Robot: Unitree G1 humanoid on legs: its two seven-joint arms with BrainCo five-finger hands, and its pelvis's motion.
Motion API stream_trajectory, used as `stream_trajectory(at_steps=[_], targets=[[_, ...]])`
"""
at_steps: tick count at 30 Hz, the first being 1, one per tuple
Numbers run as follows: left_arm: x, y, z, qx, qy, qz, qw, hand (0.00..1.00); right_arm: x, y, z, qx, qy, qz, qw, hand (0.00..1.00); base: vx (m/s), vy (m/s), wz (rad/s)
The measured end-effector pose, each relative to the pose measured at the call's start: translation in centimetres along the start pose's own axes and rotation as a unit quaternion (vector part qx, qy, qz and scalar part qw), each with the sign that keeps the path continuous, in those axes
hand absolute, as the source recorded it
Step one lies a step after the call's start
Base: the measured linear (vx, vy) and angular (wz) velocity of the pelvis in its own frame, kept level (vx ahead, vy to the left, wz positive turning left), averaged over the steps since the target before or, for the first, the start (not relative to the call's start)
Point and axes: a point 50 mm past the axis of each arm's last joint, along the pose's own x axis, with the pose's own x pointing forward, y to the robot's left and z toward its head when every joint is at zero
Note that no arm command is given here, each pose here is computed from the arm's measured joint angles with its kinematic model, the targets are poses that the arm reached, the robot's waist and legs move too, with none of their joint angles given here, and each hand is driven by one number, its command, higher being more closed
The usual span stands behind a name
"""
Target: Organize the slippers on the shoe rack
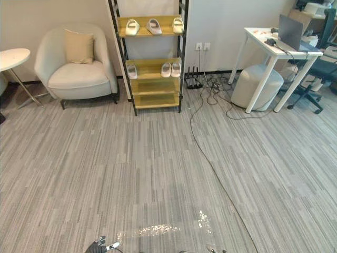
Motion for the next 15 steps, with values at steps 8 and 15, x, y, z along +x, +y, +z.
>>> stream_trajectory(at_steps=[8,15], targets=[[0.1,0.0,0.3,0.012,-0.002,-0.002,1.0,0.0,0.3,0.8,0.9,-0.002,-0.014,0.01,1.0,0.0,0.03,-0.031,0.09],[0.1,-0.1,0.4,0.026,-0.004,-0.005,1.0,0.0,0.4,1.1,1.5,-0.023,-0.023,0.015,0.999,0.0,-0.01,-0.015,0.02]])
